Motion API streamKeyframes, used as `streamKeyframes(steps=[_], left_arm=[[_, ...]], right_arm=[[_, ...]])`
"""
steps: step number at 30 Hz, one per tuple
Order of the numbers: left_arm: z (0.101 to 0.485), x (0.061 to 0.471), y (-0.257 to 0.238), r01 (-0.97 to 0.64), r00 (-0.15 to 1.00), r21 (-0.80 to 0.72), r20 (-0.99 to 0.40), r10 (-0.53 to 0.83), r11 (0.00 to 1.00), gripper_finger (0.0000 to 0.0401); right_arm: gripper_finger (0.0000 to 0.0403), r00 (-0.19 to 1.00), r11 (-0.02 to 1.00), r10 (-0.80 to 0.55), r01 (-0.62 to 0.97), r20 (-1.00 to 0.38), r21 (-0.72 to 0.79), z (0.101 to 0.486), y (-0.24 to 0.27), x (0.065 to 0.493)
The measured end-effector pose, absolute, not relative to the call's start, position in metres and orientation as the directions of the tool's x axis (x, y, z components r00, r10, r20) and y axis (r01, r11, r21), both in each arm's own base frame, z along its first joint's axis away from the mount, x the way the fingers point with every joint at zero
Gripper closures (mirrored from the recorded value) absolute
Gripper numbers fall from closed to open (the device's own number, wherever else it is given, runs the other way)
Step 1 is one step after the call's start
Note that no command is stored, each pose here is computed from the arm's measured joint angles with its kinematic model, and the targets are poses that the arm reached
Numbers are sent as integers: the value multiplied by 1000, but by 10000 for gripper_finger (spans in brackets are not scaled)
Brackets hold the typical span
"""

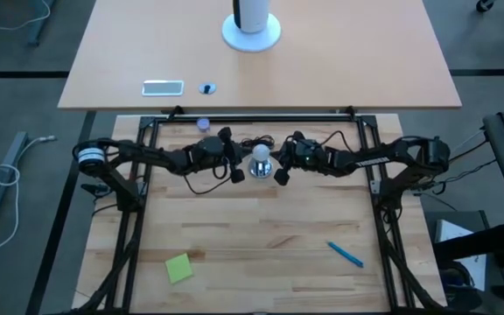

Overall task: Screw lightbulb
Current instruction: Insert the bulb into the lamp

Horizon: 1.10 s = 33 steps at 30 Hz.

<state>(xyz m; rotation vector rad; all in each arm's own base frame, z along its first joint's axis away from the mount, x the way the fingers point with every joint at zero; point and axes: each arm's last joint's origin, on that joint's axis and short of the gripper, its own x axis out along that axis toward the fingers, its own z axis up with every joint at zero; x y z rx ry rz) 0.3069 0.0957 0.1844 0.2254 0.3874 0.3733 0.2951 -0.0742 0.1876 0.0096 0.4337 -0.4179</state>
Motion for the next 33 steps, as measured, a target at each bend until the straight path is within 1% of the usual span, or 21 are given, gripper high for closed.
streamKeyframes(steps=[4,8,15,20,25,28,33], left_arm=[[184,306,99,-318,856,280,-327,402,906,401],[182,305,99,-312,850,278,-346,397,909,401],[186,301,96,-307,844,248,-376,383,919,401],[182,301,94,-245,857,229,-404,321,942,401],[182,302,94,-247,858,229,-400,322,942,401],[183,302,94,-250,864,230,-386,324,941,401],[185,304,95,-255,872,251,-357,334,934,401]], right_arm=[[403,834,924,-370,376,-410,-70,188,-69,297],[403,816,916,-381,396,-435,-60,186,-69,295],[403,762,881,-459,458,-456,-119,183,-74,292],[403,752,866,-488,480,-443,-140,185,-85,290],[403,801,897,-434,425,-411,-119,189,-87,291],[403,806,904,-424,408,-412,-132,189,-87,292],[403,826,922,-381,372,-415,-108,189,-84,293]])
